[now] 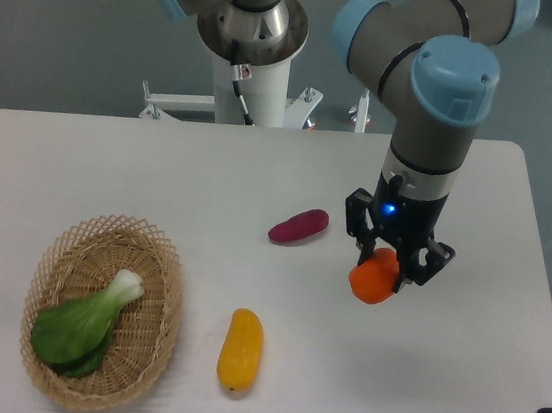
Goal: Place the orange on the table
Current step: 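Lower the held orange toward the table beside the yellow fruit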
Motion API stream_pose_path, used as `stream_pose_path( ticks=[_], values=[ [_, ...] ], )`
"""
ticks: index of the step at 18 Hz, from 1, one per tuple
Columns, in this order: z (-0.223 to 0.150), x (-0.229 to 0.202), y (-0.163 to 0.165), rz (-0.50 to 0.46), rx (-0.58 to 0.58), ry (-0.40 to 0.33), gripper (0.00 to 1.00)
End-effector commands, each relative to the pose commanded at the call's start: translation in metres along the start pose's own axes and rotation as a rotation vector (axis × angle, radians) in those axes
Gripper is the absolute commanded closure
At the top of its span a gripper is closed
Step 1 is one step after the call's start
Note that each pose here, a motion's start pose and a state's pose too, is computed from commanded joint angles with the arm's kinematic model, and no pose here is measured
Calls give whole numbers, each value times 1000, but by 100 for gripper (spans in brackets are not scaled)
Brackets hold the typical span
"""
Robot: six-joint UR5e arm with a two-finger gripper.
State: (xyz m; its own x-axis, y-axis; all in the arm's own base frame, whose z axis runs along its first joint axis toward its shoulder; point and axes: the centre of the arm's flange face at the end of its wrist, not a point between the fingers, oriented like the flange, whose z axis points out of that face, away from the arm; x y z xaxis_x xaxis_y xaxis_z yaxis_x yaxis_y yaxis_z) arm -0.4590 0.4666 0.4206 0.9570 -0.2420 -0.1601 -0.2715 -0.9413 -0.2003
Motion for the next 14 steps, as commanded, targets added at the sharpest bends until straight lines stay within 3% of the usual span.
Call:
stream_pose_path(
  ticks=[10, 14],
  values=[
    [38, -4, 6, -27, -30, 35, 54],
    [73, -6, -4, -82, -104, -37, 54]
  ],
)
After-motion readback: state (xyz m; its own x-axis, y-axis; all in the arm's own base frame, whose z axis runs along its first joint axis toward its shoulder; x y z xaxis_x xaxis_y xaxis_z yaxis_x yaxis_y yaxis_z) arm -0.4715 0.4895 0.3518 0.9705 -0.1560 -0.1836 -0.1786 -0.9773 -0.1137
